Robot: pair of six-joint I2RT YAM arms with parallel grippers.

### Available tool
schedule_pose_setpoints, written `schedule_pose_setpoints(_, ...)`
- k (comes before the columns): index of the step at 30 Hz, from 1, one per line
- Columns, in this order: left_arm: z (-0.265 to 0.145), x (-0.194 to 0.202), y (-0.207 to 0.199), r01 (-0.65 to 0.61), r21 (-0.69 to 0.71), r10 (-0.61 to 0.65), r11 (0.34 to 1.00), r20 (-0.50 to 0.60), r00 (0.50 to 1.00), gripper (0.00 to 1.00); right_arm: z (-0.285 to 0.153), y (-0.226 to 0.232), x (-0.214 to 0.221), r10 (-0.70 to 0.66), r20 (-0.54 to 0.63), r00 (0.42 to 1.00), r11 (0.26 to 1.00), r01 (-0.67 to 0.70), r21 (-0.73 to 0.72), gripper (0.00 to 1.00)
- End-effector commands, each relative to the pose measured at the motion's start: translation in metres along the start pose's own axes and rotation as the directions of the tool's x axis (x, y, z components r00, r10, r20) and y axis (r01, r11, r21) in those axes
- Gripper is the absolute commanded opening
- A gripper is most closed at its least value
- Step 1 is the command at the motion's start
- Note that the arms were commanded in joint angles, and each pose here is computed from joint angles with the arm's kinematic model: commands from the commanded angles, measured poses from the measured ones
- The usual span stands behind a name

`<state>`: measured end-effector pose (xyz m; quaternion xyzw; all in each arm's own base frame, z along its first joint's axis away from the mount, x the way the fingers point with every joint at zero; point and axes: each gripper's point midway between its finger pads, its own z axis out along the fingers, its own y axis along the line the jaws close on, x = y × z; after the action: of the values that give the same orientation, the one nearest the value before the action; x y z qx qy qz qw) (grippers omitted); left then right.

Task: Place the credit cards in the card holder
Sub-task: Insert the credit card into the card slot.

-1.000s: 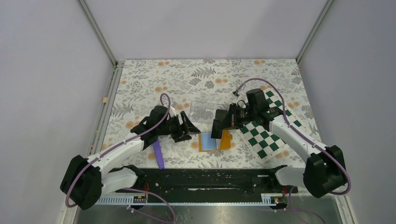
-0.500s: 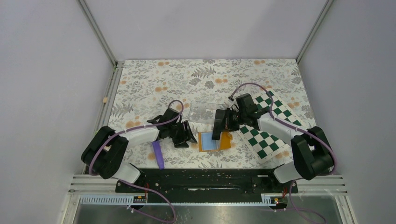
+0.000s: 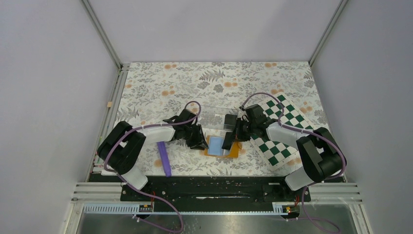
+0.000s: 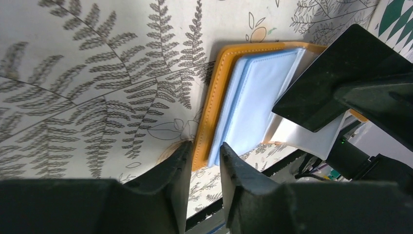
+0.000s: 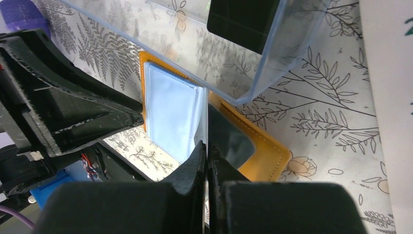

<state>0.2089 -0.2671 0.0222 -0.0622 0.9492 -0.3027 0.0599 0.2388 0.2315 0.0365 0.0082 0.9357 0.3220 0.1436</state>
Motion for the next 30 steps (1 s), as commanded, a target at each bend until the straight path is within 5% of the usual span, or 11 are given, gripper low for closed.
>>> schedule_pose_setpoints(1, 0.013, 0.007, 0.013, -0.019, -0.054, 0.019, 0.998, -0.011, 1.0, 0.24, 0.007, 0.003, 0.003, -0.016, 0.011, 1.0, 0.999, 0.016, -0.04, 0.0)
schedule_pose_setpoints(7, 0.019, 0.014, 0.012, -0.021, -0.057, 0.02, 0.998, -0.032, 0.999, 0.0, 0.006, 0.005, 0.011, 0.001, 0.001, 1.0, 0.997, -0.001, -0.082, 0.0)
schedule_pose_setpoints(19, 0.018, 0.022, 0.018, -0.002, -0.058, -0.001, 0.998, -0.038, 0.999, 0.0, 0.007, 0.009, 0.019, 0.065, -0.029, 0.997, 0.987, -0.068, -0.147, 0.0)
schedule_pose_setpoints(30, 0.019, 0.027, 0.009, -0.008, -0.032, 0.007, 0.999, -0.042, 0.999, 0.0, 0.011, -0.009, 0.051, 0.111, -0.183, 0.977, 0.989, -0.127, -0.075, 0.0)
